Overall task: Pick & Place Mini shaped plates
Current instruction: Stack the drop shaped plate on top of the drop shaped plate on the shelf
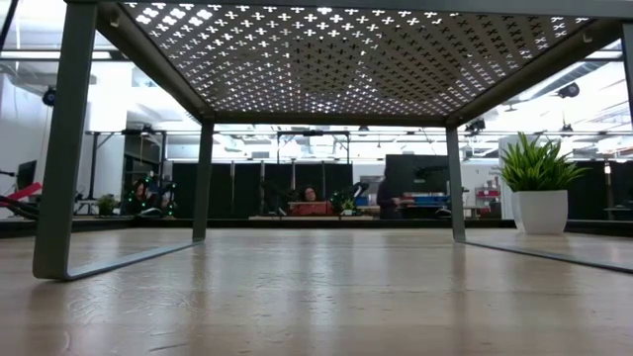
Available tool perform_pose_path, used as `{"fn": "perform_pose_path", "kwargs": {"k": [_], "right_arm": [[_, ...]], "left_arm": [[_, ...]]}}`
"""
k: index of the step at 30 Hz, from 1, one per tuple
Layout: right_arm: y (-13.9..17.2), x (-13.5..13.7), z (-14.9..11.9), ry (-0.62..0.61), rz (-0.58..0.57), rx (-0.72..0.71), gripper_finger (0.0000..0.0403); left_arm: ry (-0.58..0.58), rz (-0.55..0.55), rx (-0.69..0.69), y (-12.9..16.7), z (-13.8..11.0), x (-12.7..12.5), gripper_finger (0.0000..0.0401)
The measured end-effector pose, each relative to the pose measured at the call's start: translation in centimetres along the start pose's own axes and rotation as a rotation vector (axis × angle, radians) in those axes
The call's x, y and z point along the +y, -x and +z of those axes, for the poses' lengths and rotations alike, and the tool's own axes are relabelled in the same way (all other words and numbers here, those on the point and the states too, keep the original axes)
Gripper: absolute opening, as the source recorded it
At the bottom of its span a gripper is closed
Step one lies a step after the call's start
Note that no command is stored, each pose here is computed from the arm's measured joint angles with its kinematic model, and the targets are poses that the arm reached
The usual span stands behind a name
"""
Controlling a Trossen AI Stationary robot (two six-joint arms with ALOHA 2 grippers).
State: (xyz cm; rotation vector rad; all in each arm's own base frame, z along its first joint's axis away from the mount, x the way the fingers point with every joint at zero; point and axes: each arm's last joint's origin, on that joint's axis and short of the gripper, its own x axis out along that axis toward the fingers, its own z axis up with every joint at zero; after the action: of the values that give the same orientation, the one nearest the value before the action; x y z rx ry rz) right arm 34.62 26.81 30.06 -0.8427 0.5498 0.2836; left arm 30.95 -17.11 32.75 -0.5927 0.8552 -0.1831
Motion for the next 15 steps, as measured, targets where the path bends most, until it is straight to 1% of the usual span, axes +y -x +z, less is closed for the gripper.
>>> {"fn": "perform_pose_path", "kwargs": {"k": [8, 15], "right_arm": [[-0.02, -0.11, -0.03, 0.002, -0.002, 0.001, 0.0057], [-0.07, -0.3, -0.11, 0.002, -0.001, 0.001, 0.0023]], "left_arm": [[-0.001, -0.021, -0.002, 0.07, 0.1, -0.17, 0.0], [-0.006, -0.038, -0.011, 0.08, 0.25, -0.27, 0.0]]}}
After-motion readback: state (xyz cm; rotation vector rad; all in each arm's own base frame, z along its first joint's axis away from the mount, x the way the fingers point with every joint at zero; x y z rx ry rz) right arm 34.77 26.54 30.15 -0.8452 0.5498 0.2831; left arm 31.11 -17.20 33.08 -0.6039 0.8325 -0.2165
